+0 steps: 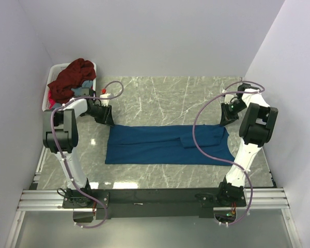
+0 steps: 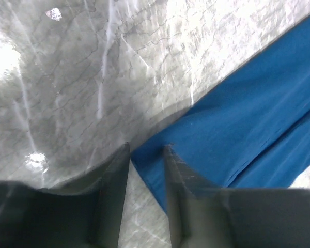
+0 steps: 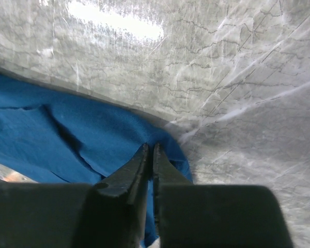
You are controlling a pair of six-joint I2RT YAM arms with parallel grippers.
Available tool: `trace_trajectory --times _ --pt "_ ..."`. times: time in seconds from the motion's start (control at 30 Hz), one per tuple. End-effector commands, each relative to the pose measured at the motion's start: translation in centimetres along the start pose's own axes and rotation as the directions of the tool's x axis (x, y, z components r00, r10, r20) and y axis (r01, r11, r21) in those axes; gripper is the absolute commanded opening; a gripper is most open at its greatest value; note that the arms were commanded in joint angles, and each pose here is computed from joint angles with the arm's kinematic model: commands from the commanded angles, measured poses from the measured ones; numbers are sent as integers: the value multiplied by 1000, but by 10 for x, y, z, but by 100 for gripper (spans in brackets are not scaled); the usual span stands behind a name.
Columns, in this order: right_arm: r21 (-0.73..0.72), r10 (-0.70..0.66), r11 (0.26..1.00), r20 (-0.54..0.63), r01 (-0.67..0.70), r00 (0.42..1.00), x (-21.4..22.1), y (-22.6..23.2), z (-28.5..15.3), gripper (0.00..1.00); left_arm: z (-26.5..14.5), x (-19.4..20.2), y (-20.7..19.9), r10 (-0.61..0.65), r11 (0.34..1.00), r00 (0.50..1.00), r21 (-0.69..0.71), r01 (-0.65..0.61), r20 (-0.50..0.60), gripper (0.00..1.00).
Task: Fold and stack the t-shirts
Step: Fold the tshirt
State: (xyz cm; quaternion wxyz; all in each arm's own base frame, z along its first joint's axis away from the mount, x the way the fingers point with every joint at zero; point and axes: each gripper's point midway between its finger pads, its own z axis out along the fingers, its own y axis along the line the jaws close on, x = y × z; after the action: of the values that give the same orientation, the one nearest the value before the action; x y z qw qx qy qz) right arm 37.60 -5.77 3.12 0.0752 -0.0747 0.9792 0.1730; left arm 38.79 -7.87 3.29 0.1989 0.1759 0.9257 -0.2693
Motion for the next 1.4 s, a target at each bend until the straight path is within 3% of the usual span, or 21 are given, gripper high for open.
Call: trace_trajectory --times 0.0,0.07,0.1,0.13,0.6,0.73,0.83,0.9,0.93,0.97,1.03,1.2,1.3,1.37 --pt "10 -16 1000 14 16 1000 -7 -1 -1 6 3 -5 -7 -15 998 1000 54 15 0 27" --pt "26 -13 1000 24 13 1000 -10 -5 -2 0 4 -2 -2 -18 999 1000 31 19 -5 17" --pt "36 -13 999 27 12 1000 -10 -6 -1 0 3 -2 1 -26 1000 1000 17 26 -1 6" --pt "53 -15 999 46 13 999 -15 -9 -2 0 0 -3 6 -22 1000 1000 -18 22 2 2" --pt "187 -76 981 160 45 984 -82 -19 2 0 -7 0 29 -41 993 999 -111 43 24 1" --pt "268 -146 960 218 84 965 -124 -14 7 0 -12 9 29 -57 987 998 -151 61 32 12" --pt "328 -209 938 268 115 941 -163 -2 10 0 -30 5 32 -45 974 995 -219 63 86 32" --pt "362 -238 925 315 115 919 -187 6 2 12 -51 -7 21 22 974 991 -228 9 133 45" --pt "370 -247 922 332 115 910 -194 11 -3 31 -55 -10 9 56 981 987 -191 -27 148 48" --pt "375 -256 920 357 113 898 -201 16 -11 41 -62 -12 3 101 980 983 -187 -72 150 53" --pt "376 -255 922 409 93 876 -208 25 -38 52 -80 -23 -10 164 973 969 -194 -127 186 55" --pt "304 -240 947 459 103 855 -174 51 -104 54 -87 -19 -36 312 944 938 -167 -286 153 53" --pt "236 -207 964 394 119 895 -129 66 -110 52 -71 -3 -55 403 911 911 -129 -391 84 51" --pt "144 -165 982 317 125 934 -95 78 -90 50 -57 10 -62 463 880 886 -130 -456 25 50"
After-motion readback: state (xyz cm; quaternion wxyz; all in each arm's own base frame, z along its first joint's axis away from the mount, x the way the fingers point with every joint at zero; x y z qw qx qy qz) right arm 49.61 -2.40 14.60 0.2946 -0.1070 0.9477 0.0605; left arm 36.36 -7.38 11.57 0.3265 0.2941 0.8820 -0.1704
